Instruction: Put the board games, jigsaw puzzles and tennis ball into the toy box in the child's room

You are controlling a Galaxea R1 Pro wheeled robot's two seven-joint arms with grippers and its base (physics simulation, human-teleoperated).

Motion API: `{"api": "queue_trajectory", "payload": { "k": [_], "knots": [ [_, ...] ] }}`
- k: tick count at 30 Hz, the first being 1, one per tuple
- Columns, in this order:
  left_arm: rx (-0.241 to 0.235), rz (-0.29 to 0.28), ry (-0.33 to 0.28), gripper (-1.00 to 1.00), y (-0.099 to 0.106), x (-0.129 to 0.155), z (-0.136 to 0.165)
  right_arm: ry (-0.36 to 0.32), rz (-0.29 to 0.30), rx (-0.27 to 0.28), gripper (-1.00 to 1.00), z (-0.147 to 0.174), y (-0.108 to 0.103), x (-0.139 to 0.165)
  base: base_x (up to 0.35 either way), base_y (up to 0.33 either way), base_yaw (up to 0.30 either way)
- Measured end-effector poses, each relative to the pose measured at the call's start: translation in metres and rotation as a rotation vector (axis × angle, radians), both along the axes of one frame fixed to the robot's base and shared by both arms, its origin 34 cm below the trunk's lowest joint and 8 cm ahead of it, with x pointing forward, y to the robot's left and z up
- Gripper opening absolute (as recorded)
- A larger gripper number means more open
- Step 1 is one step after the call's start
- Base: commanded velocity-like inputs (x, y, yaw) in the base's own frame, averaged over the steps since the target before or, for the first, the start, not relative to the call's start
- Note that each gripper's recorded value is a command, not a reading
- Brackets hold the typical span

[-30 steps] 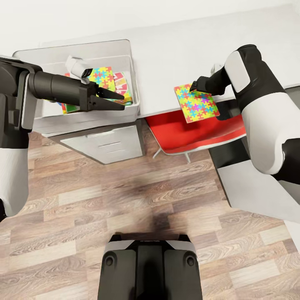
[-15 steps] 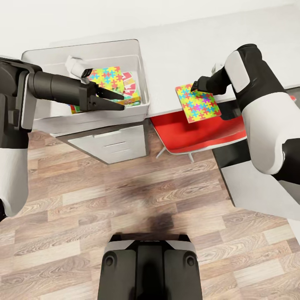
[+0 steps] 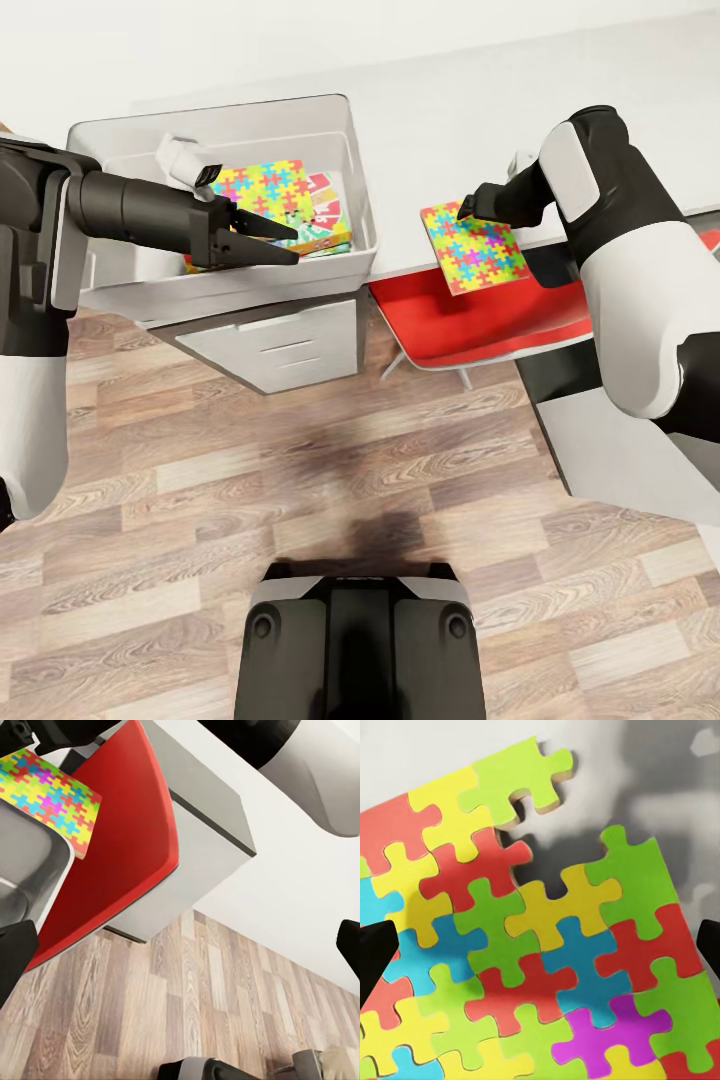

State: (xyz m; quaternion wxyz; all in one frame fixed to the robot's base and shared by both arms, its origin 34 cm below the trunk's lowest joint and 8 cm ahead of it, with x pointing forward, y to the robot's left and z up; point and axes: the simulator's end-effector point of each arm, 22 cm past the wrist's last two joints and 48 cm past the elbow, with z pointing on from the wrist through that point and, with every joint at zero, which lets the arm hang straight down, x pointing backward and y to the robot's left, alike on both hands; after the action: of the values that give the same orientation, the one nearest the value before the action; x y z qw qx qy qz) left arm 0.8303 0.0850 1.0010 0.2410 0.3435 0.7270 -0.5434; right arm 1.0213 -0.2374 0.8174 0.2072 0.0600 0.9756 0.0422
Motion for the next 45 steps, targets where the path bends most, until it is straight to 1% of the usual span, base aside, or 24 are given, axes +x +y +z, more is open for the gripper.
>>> {"api": "queue_trajectory", "payload": {
  "k": [8, 11, 12, 19, 23, 30, 39, 41, 45],
  "knots": [
    [0.000, 0.000, -0.005, 1.00, 0.000, 0.000, 0.004, 0.010, -0.002, 0.014, 1.00, -0.001, 0.002, -0.002, 0.000, 0.001, 0.000],
    [0.001, 0.001, -0.009, 1.00, 0.001, 0.000, 0.007, 0.019, 0.000, 0.025, 1.00, -0.001, 0.004, -0.005, 0.000, 0.000, 0.000],
    [0.002, 0.002, -0.010, 1.00, 0.001, 0.001, 0.007, 0.015, 0.002, 0.043, 1.00, 0.000, 0.008, -0.004, 0.000, 0.000, 0.000],
    [0.004, 0.007, -0.022, 1.00, 0.004, 0.002, 0.015, -0.050, 0.026, 0.057, 1.00, 0.037, 0.014, 0.010, 0.000, 0.000, 0.000],
    [0.018, 0.017, -0.029, 1.00, 0.011, 0.003, 0.018, -0.095, 0.031, 0.062, 1.00, 0.057, 0.016, 0.019, 0.000, 0.000, 0.000],
    [0.025, 0.022, -0.040, 1.00, 0.015, 0.004, 0.025, -0.121, 0.032, 0.063, 1.00, 0.073, 0.016, 0.023, 0.000, 0.000, 0.000],
    [0.035, 0.029, -0.055, 1.00, 0.020, 0.004, 0.034, -0.140, 0.028, 0.060, 1.00, 0.089, 0.012, 0.025, 0.000, 0.000, 0.000],
    [0.040, 0.032, -0.058, 1.00, 0.022, 0.005, 0.036, -0.144, 0.023, 0.057, 1.00, 0.092, 0.008, 0.026, 0.000, 0.000, 0.000],
    [0.051, 0.041, -0.065, 1.00, 0.028, 0.006, 0.039, -0.163, 0.002, 0.055, 1.00, 0.103, -0.009, 0.029, 0.000, 0.000, 0.000]
  ]
}}
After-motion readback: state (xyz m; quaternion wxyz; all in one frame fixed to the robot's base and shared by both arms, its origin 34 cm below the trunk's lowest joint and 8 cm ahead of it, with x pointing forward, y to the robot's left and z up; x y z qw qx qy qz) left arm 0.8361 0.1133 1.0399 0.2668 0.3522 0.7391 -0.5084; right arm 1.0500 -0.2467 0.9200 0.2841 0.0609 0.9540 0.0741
